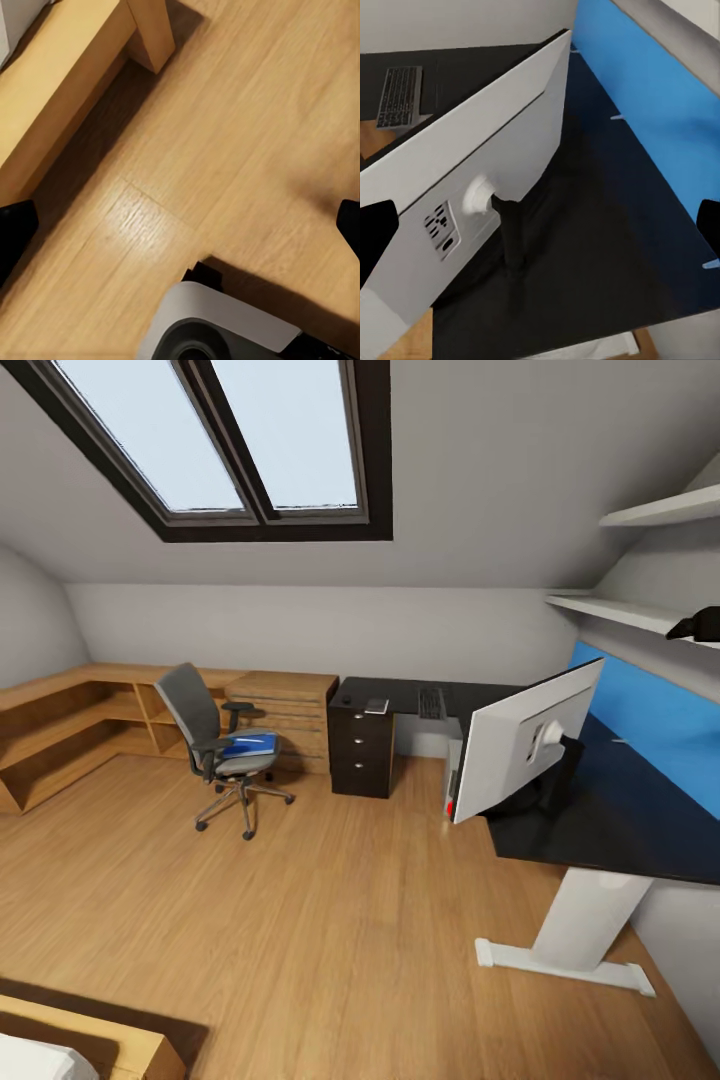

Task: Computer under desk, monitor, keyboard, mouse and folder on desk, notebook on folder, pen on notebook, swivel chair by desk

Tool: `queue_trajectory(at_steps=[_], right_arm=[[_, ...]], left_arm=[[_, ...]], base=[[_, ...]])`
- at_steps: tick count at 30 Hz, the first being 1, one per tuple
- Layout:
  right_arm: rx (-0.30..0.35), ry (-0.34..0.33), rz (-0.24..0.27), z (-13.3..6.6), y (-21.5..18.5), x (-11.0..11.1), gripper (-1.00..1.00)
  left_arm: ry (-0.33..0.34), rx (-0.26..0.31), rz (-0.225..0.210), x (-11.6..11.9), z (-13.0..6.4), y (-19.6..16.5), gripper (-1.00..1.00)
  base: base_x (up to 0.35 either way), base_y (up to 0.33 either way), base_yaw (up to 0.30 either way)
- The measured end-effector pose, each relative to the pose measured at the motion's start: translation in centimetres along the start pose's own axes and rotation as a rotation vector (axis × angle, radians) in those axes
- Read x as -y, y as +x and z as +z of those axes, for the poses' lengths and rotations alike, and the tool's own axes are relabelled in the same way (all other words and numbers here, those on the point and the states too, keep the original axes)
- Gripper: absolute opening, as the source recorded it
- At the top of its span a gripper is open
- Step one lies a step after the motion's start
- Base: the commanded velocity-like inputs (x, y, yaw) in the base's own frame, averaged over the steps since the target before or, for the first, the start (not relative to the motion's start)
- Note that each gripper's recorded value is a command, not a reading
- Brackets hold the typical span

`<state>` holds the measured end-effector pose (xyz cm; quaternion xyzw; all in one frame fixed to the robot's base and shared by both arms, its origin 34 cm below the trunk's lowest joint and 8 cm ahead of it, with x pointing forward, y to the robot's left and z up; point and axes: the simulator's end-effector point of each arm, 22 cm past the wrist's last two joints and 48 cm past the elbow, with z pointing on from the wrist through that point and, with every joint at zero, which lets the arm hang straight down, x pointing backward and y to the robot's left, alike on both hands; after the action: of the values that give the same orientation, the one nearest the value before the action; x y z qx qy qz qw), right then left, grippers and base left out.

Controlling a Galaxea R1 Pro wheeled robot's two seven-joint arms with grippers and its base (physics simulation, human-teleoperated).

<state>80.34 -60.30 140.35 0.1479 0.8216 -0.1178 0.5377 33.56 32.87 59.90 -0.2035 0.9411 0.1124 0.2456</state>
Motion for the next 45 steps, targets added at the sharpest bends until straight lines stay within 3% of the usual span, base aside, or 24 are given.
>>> queue_trajectory(at_steps=[4, 7, 14, 23, 28, 35, 40, 45], right_arm=[[0.009, -0.025, 0.001, 1.0, 1.6, -0.4, 1.00], [0.033, -0.032, -0.028, 0.8, 2.3, -0.3, 1.00], [0.052, -0.066, -0.004, 2.1, 5.3, 0.4, 1.00], [0.088, -0.012, -0.003, 4.6, 9.6, 4.0, 1.00], [0.112, 0.047, 0.050, 7.2, 13.5, 8.5, 1.00], [0.120, 0.050, 0.070, 8.9, 17.4, 10.8, 1.00], [0.127, 0.054, 0.065, 10.9, 22.6, 10.5, 1.00], [0.199, 0.096, 0.034, 12.6, 29.7, 8.7, 1.00]], left_arm=[[0.013, 0.011, -0.005, 0.9, -0.2, 0.0, 1.00], [0.030, 0.036, -0.014, 2.2, -0.6, -0.2, 1.00], [0.036, 0.043, -0.017, 2.6, -0.7, -0.3, 1.00], [0.036, 0.043, -0.017, 2.7, -0.7, -0.3, 1.00], [0.038, 0.042, -0.017, 2.7, -0.7, -0.2, 1.00], [0.038, 0.042, -0.016, 2.8, -0.7, -0.2, 1.00], [0.039, 0.041, -0.016, 2.8, -0.7, -0.2, 1.00], [0.041, 0.038, -0.017, 2.9, -0.8, -0.1, 1.00]], base=[[-0.003, -0.002, 0.000], [0.000, 0.000, 0.000], [0.000, 0.000, 0.000], [0.000, 0.000, 0.000], [0.000, 0.000, 0.000], [0.000, 0.000, 0.000], [0.000, 0.000, 0.000], [0.000, 0.000, 0.000]])
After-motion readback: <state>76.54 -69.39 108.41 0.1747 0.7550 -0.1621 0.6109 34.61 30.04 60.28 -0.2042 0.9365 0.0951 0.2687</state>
